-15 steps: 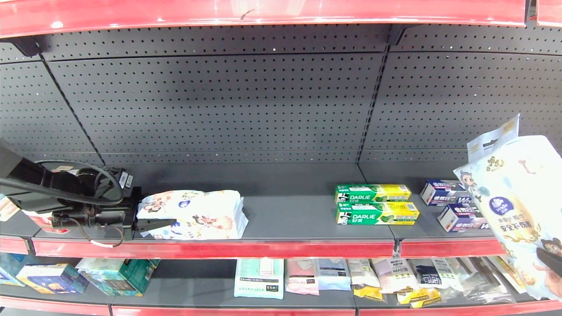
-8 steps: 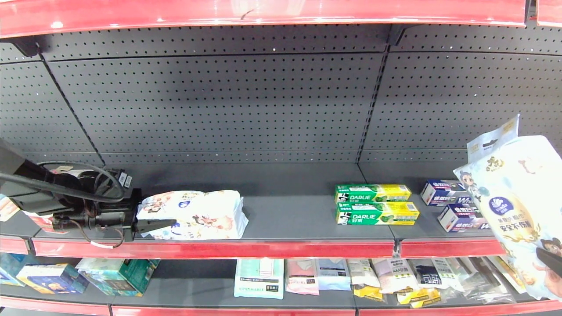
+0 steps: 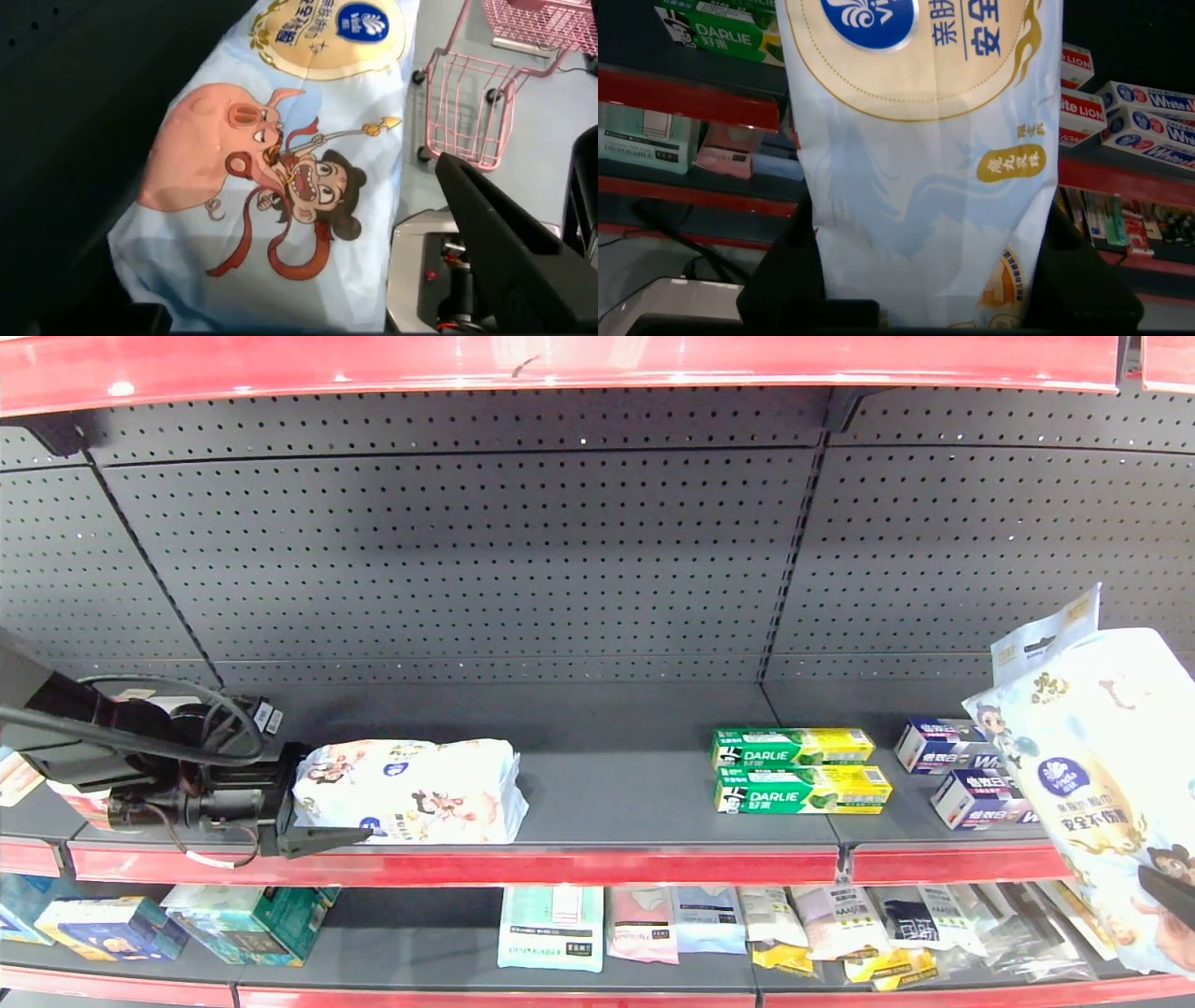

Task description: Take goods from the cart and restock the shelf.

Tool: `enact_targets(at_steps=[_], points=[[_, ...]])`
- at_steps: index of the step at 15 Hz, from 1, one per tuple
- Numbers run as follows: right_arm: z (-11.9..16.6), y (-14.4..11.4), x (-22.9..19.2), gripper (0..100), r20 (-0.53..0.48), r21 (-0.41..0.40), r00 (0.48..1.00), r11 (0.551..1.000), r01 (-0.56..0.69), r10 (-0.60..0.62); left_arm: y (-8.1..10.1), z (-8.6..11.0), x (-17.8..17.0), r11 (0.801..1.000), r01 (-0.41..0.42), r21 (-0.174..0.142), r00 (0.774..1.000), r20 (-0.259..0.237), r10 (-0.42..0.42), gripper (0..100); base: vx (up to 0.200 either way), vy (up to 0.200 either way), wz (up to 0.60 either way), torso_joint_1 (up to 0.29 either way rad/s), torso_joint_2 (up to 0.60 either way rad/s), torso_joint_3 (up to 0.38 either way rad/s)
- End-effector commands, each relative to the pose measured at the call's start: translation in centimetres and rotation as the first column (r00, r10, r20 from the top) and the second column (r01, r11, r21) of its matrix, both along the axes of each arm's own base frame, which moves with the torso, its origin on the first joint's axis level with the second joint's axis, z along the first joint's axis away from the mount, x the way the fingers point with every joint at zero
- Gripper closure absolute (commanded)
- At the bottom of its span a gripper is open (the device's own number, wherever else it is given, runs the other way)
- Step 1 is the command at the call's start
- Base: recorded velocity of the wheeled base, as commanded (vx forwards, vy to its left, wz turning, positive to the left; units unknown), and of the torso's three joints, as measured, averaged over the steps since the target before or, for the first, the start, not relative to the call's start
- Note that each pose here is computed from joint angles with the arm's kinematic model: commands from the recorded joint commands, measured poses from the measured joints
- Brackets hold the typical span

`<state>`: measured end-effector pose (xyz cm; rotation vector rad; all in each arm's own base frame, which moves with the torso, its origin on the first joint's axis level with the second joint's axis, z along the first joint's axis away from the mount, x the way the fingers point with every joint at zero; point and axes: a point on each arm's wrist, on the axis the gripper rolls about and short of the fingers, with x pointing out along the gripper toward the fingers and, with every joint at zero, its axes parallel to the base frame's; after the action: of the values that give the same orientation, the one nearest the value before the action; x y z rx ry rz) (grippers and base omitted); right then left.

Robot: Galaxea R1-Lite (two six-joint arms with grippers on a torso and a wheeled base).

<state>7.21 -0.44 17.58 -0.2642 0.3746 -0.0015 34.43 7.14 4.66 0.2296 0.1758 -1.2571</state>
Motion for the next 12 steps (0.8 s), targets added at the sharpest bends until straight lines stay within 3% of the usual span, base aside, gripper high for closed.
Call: enact_targets(at_steps=[1, 8, 12], points=[[0.1, 0.0, 0.0, 100, 0.002, 0.001, 1.000, 1.000, -0.001, 0.001, 0.1, 1.2, 0.2, 1.000, 0.001, 0.011, 0.999, 0.049, -0.002, 0, 0.000, 0.000, 0.00, 0.000, 0.00, 0.000], [0.0, 0.0, 0.0, 100, 0.002, 0.000, 1.000, 1.000, -0.005, 0.005, 1.6, 4.1, -0.8, 0.998, -0.050, 0.032, 0.991, 0.127, 0.045, 0, 0.000, 0.000, 0.00, 0.000, 0.00, 0.000], [0.0, 0.0, -0.1, 100, 0.008, 0.000, 1.000, 1.000, -0.007, 0.007, 1.4, 6.2, -1.5, 0.998, -0.051, 0.036, 0.983, 0.181, 0.044, 0, 0.000, 0.000, 0.00, 0.000, 0.00, 0.000]])
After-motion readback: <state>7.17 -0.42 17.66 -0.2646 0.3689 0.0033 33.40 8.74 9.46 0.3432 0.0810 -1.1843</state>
